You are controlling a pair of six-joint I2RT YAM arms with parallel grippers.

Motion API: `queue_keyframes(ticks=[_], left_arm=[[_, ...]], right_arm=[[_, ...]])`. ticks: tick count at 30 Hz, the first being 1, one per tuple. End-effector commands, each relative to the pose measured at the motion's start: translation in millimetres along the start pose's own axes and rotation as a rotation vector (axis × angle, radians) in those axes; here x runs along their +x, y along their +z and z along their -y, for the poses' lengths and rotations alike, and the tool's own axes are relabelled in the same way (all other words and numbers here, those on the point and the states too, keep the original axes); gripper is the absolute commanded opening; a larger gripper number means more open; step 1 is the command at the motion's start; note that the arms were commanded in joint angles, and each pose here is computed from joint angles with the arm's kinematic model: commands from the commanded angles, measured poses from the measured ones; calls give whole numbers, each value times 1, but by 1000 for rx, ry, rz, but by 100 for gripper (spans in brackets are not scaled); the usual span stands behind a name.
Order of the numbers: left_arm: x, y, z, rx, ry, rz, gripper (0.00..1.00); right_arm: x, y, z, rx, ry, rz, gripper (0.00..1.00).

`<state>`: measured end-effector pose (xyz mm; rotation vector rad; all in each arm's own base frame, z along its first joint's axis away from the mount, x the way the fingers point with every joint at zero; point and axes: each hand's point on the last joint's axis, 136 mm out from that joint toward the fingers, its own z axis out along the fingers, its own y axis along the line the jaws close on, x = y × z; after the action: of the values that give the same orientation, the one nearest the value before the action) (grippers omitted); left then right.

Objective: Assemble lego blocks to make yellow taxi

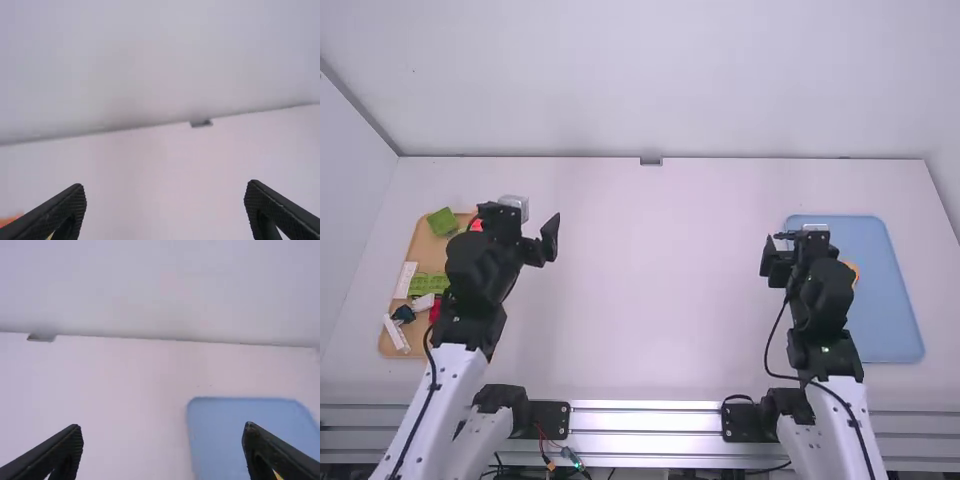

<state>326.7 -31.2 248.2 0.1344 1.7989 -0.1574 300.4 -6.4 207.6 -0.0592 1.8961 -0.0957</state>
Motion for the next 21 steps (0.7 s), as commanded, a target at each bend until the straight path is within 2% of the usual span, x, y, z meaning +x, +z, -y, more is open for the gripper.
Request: queue_keyframes(ticks=[1, 5, 16, 19, 21], left_arm=[[9, -10, -12, -77, -7, -2, 80], [48, -22, -24, -159, -15, -85, 71], [117, -44, -23, -180, -15, -89, 45], [133, -46, -23, -180, -15, -89, 38], [143, -47, -22, -180, -15, -89, 34]], right_arm=[[6, -6, -10, -52, 81, 16, 79], [28, -12, -11, -52, 89, 16, 71], [98, -18, -17, -52, 89, 16, 44], [114, -16, -19, -52, 89, 16, 38], [111, -18, -18, -51, 89, 44, 34]])
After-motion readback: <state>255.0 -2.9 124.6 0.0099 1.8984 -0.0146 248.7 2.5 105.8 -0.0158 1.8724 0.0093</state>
